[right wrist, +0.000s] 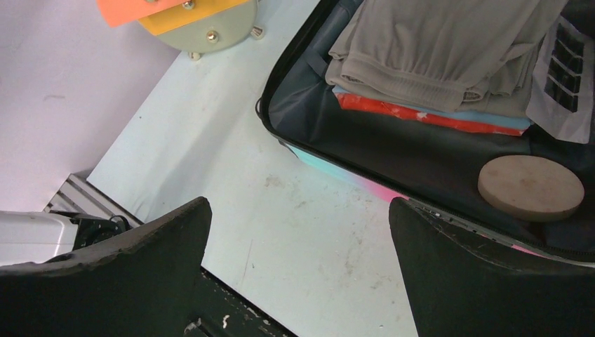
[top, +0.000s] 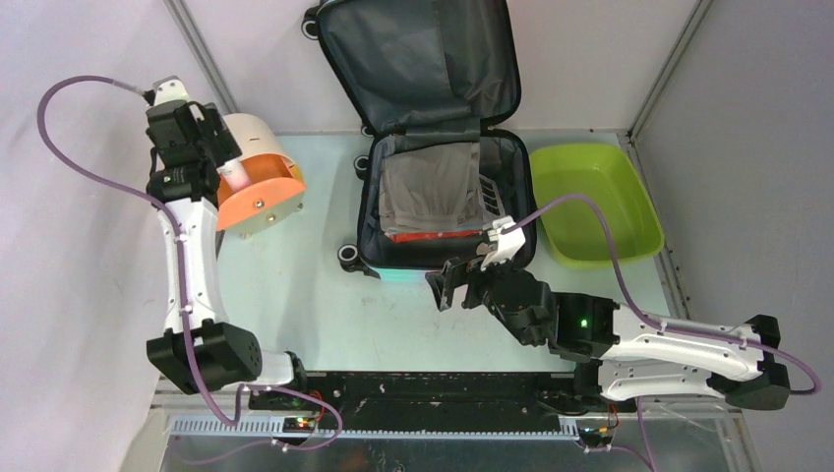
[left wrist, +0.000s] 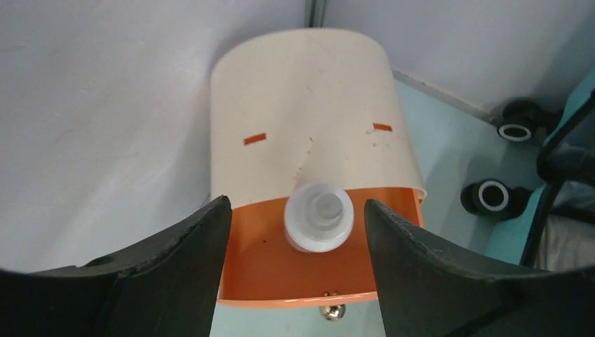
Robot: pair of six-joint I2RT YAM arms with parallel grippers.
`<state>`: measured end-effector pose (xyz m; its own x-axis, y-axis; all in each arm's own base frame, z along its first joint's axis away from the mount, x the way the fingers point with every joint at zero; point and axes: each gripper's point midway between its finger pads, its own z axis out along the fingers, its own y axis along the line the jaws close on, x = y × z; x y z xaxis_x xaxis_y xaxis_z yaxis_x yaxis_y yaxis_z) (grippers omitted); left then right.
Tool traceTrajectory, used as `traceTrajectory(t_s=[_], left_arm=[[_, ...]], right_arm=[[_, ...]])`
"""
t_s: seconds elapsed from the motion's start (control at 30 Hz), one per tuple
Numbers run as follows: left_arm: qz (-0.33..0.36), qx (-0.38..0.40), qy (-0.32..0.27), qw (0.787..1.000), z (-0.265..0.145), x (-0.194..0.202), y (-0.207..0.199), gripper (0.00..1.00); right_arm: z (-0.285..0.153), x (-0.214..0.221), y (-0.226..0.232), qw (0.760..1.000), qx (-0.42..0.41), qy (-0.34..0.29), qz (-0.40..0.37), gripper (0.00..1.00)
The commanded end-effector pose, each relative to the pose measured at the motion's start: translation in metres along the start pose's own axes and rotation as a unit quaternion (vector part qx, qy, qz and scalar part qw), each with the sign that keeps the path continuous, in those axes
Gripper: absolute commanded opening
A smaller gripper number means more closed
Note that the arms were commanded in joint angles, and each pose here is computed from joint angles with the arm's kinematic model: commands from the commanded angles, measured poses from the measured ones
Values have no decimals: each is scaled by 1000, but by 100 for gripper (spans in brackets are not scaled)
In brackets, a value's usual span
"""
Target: Open, take out, and arrange the luggage
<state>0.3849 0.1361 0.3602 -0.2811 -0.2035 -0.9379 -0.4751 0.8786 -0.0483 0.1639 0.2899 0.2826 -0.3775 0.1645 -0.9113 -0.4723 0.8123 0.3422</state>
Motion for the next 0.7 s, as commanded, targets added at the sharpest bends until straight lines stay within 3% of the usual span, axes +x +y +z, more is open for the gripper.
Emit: traceTrajectory(t_s=[0.0,0.13,0.33,0.5,0.67], left_arm=[[-3,43,-12,999,7,-2,-16,75],[4,49,-11,999,16,7,-18,73],[18,60,-4,998,29,13,-23,62],[35,79,-11,996,24,10,-31,33],[124,40,-21,991,14,12,-29,19]], right_arm=[[4,-5,-3,1000,10,-11,4,100],[7,-4,-4,1000,11,-8,3,100],[9,-2,-8,1000,18,-3,2,100],[12,0,-11,1000,21,-4,-2,100],[13,1,-12,1000,17,-4,3,100]])
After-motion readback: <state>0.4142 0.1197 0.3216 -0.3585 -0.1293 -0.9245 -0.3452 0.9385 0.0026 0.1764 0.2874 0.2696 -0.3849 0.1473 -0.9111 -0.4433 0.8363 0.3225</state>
